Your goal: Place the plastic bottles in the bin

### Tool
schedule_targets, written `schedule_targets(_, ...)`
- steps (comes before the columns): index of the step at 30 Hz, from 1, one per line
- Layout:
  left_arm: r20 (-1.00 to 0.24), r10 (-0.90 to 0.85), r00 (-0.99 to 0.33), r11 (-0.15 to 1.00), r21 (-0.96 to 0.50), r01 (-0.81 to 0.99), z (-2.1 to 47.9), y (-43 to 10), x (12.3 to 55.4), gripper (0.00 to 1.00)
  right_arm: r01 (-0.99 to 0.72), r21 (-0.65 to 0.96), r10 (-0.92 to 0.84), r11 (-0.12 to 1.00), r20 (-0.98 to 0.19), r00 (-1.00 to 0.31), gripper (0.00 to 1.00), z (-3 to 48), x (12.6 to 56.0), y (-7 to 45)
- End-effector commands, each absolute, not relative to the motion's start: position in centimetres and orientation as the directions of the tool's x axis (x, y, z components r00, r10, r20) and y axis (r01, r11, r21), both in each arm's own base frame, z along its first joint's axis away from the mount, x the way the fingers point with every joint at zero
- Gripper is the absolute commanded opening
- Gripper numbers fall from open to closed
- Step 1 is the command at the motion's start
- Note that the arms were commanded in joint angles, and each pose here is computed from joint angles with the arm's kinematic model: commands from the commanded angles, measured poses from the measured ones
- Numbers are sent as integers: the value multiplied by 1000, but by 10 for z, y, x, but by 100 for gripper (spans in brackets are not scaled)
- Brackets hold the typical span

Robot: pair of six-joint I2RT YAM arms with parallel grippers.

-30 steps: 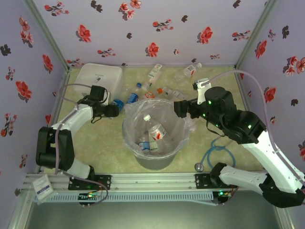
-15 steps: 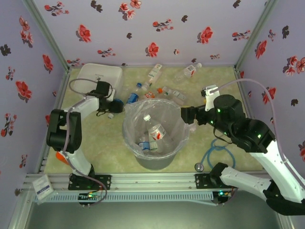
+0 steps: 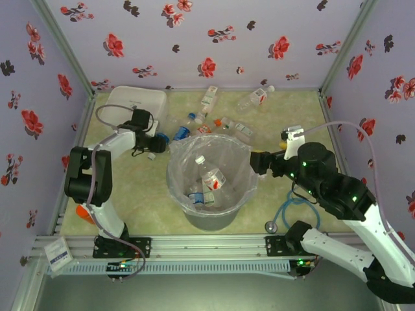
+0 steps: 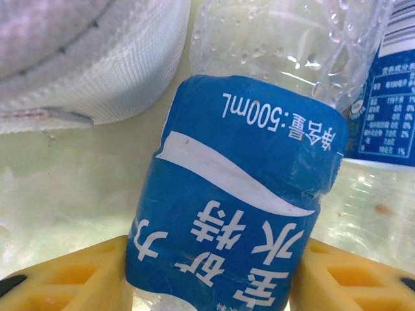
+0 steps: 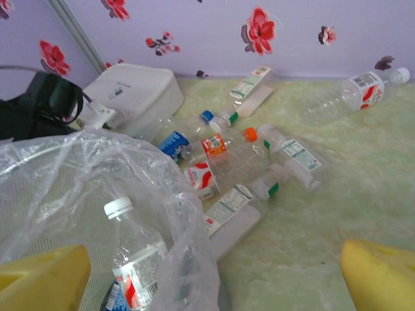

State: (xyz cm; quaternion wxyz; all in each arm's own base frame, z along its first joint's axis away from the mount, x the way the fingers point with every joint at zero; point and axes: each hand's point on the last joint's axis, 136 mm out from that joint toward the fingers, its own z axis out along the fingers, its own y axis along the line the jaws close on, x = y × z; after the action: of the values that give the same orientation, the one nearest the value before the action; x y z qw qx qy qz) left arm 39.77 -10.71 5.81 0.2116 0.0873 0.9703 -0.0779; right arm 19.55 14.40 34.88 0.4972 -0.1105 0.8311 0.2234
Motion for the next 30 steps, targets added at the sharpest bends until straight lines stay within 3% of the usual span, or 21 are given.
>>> schedule_targets(1,-467,142,-873,959,-154,238,85,-116,389,42,-405,295,70,865,-872,-485,99,354,196,147)
schedule_targets(7,-553,100,-827,956,-177,234,140,-116,377,38,-406,253,-34,878,-814,-580,93,329,197,156)
schedule_targets(14,-711,28,-703,948,-204,244,244,-111,338,32,-381,243,-47,892,-788,-614,83,320,205,158)
schedule_targets(16,-768,17,-641,925,-231,302,280,-118,320,29,-356,246,-18,901,-801,-599,84,324,211,154)
schedule_targets(21,-877,25,-479,847,-236,477,359,-145,265,20,-107,231,161,967,-880,-447,88,344,236,98)
schedule_targets(25,-890,82,-449,768,-231,598,388,-179,233,16,-22,271,232,962,-861,-454,90,332,246,83)
schedule_targets(30,-873,231,-429,694,-161,702,386,-221,205,12,84,281,287,956,-835,-470,91,314,254,62)
